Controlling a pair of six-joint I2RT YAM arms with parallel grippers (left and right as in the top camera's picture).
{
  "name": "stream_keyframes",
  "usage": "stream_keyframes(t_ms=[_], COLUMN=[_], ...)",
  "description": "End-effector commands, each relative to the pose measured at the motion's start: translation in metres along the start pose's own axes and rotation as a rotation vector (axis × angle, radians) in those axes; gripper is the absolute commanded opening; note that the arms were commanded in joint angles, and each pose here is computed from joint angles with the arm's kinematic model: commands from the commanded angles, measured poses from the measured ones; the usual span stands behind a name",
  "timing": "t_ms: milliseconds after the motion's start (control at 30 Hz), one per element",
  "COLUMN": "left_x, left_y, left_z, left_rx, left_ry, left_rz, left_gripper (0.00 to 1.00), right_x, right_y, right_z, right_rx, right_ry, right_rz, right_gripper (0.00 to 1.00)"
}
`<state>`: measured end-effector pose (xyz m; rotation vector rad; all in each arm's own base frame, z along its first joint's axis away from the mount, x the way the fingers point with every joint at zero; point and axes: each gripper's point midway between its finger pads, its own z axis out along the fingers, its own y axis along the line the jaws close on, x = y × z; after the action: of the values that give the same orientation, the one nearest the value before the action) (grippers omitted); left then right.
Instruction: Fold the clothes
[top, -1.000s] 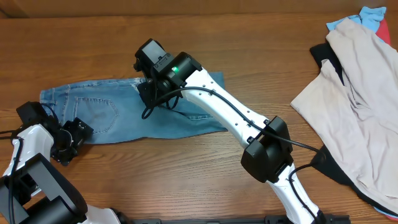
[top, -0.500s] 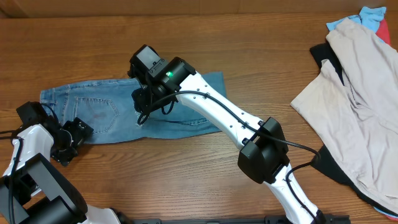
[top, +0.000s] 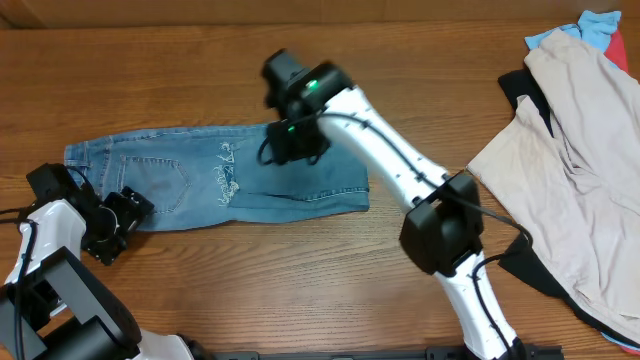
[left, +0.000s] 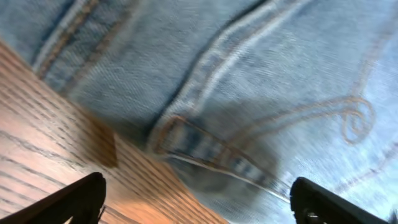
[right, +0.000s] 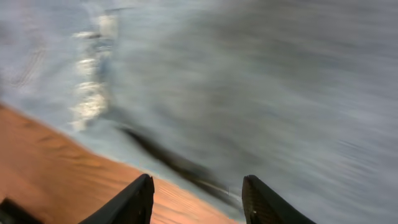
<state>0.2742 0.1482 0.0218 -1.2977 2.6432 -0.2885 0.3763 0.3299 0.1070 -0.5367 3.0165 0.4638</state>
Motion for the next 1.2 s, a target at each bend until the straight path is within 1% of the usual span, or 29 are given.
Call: stream_keyframes(t_ms=[0,100,233,333,433,500,667,767,867,1000,1167], left_x=[-0.026,-0.047,-0.083,-0.1,-0.115,-0.122,-0.129,-0.133,-0.137,-0.143,-0.135], left_y=[-0.025,-0.032,-0.03,-0.024,-0.013,-0.004,0.017,0.024,0.021,0.027,0.036], left_z=[-0.041,-0.062,-0.091,-0.105,-0.108,-0.101,-0.055,-0.034,-0.019,-0.006,0.026], left_rx=[0.067,0.068,-0.028,-0.097,-0.176,-0.227,-0.272,-0.275,-0.249,-0.271,-0.275], left_ry=[-0.121,-0.209,-0.313,-0.35,-0.381,-0.384,-0.298,-0.269,-0.258,-0.258,-0.185], left_rz=[0.1,0.121,0.145,0.136,0.126,0.123,0.116,0.12,0.169,0.171,0.173], left_gripper=[1.0,1.0,1.0,1.0,1.0,1.0,1.0,1.0,1.0,1.0,0.99], right_x=[-0.003,-0.001,0.002,0.004,0.005,0.006,0.009,0.01,0.01,0.012,0.014], right_y=[-0.03,-0.045,-0.054,-0.054,-0.054,-0.054,-0.054,-0.054,-0.054,-0.055,-0.055], right_z=[-0.004,-0.008,-0.01,-0.01,-0.01,-0.01,-0.01,-0.011,-0.011,-0.011,-0.011], right_rx=[0.05,0.059,0.066,0.067,0.069,0.07,0.073,0.074,0.074,0.075,0.077], right_ry=[0.008,0.026,0.042,0.049,0.054,0.059,0.071,0.074,0.074,0.08,0.087], right_rz=[0.056,0.091,0.112,0.113,0.113,0.114,0.116,0.118,0.117,0.119,0.121], right_gripper=[0.5,0.5,0.5,0.5,0.5,0.5,0.5,0.5,0.5,0.5,0.5])
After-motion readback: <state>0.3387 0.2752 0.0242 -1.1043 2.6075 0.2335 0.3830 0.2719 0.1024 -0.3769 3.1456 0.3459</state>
